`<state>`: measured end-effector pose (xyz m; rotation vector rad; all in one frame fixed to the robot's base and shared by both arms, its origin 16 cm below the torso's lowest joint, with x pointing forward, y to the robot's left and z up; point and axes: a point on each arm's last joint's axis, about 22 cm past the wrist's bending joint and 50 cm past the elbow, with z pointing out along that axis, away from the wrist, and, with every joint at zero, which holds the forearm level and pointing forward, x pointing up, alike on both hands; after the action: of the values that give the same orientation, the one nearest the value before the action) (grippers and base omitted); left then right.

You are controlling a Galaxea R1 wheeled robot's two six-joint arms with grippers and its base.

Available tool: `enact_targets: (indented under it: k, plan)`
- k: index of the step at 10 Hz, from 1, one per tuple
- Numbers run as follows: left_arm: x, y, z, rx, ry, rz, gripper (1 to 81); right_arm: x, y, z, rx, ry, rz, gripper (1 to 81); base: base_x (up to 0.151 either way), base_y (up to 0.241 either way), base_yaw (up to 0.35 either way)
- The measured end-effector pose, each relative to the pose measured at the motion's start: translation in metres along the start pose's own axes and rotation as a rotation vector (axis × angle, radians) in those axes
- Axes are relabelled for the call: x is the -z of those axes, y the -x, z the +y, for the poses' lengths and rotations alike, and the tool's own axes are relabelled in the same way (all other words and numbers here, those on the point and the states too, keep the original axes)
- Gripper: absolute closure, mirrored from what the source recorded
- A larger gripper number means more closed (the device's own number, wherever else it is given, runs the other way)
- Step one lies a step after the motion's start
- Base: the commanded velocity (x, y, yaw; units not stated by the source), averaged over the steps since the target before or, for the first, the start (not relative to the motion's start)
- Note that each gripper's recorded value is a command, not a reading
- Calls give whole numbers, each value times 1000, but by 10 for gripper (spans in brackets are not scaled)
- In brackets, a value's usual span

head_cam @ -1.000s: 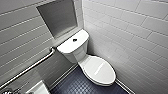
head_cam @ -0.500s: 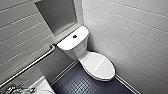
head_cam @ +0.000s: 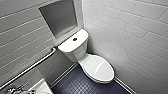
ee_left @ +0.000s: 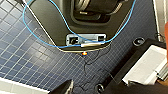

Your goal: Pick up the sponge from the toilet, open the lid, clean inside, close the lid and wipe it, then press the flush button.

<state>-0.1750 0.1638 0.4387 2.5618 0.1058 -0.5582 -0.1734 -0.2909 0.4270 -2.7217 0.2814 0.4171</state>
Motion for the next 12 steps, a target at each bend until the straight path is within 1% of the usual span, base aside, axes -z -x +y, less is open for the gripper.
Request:
enact_targets:
  k: [1, 3, 4, 5, 7, 9, 10, 11, 12]
  plan:
    - [-2, -12, -2, -16, -12, 27, 10, -3, -13, -2, 14, 1, 27, 811, 0, 0, 0]
    - [-3, -26, -20, -40, -67, 68, 10, -11, -29, -11, 39, 3, 60, 811, 0, 0, 0]
    - [-3, -37, -28, -54, -93, 94, 10, -14, -37, -16, 57, -4, 86, 811, 0, 0, 0]
    - [-4, -53, -30, -69, -107, 125, 10, -14, -47, -18, 78, -6, 111, 811, 0, 0, 0]
    - [-8, -77, -14, -101, -88, 183, 10, -16, -67, -17, 109, 10, 153, 811, 0, 0, 0]
    - [-2, -87, -15, -121, -95, 221, 10, -16, -75, -24, 147, 10, 183, 811, 0, 0, 0]
    - [0, -87, -14, -128, -95, 234, 10, -18, -70, -28, 158, 22, 177, 811, 0, 0, 0]
    - [1, -82, -13, -129, -95, 235, 10, -21, -60, -29, 159, 42, 154, 811, 0, 0, 0]
    - [0, -71, -12, -126, -94, 228, 10, -22, -45, -26, 156, 73, 117, 811, 0, 0, 0]
